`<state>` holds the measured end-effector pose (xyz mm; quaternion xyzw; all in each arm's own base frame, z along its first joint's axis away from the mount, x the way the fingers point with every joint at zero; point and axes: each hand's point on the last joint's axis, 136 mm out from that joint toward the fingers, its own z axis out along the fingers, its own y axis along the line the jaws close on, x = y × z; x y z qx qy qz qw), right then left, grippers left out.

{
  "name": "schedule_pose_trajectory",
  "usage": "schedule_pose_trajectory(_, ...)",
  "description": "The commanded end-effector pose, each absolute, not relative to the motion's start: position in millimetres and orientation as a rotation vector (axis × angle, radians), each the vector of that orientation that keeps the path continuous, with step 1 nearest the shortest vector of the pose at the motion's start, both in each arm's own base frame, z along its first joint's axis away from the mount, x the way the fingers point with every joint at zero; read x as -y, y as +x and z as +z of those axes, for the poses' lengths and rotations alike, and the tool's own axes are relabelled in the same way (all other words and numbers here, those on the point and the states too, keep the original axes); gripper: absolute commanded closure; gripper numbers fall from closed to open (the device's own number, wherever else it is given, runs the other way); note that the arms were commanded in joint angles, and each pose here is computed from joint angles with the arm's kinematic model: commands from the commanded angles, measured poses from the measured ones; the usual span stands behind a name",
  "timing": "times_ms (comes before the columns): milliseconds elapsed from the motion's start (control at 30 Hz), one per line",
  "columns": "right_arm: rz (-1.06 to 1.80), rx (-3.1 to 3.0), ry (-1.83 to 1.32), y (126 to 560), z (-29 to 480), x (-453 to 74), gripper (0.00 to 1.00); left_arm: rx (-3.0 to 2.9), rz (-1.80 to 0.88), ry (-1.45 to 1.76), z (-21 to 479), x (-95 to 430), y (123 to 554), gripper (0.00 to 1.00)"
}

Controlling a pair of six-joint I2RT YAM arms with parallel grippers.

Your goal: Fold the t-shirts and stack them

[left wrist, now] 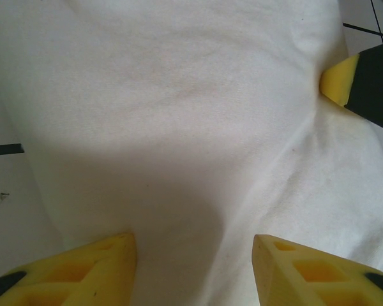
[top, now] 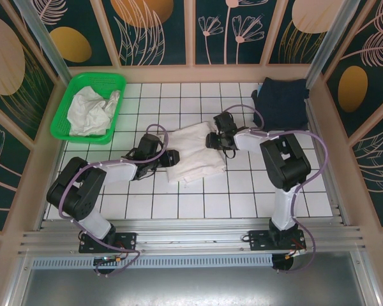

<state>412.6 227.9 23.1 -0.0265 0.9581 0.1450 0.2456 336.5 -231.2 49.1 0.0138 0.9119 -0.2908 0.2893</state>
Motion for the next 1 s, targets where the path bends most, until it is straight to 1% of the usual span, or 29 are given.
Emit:
schedule_pose_trajectory(0,0.467,-2.663,-0.143,404.8,-0.5,-254.5,0.59,-2.401,-0.766,0.059,62.1,231.6,342.1,0.49)
schedule_pose_trajectory(200,0.442,-2.628,-0.199,413.4,13.5,-263.1,0.74,-2.384,-0.75,0.061,68.8,228.7,342.4,0.49)
schedule_pose_trajectory(267,0.383,-2.608,-0.203,420.2,23.5,-254.2,0.81,-2.381,-0.741,0.065,71.7,227.8,342.7,0.49)
schedule_pose_trajectory(300,0.357,-2.603,-0.204,422.4,27.9,-248.6,0.87,-2.377,-0.738,0.068,73.7,227.6,343.0,0.49)
schedule_pose_trajectory(400,0.278,-2.557,-0.177,434.7,54.0,-222.6,0.99,-2.362,-0.724,0.078,81.3,225.5,343.3,0.49)
schedule_pose_trajectory(500,0.171,-2.481,-0.153,446.5,89.0,-192.2,1.0,-2.349,-0.678,0.087,90.4,219.4,343.9,0.48)
schedule_pose_trajectory(533,0.075,-2.446,-0.135,452.7,101.7,-176.6,1.0,-2.344,-0.661,0.09,94.2,217.1,343.9,0.48)
schedule_pose_trajectory(733,-0.172,-2.361,-0.119,483.5,154.4,-128.3,1.0,-2.282,-0.577,0.095,119.7,201.3,342.7,0.46)
schedule_pose_trajectory(967,-0.52,-2.19,-0.022,537.5,228.3,-60.4,1.0,-2.248,-0.514,0.087,132.6,189.2,343.5,0.44)
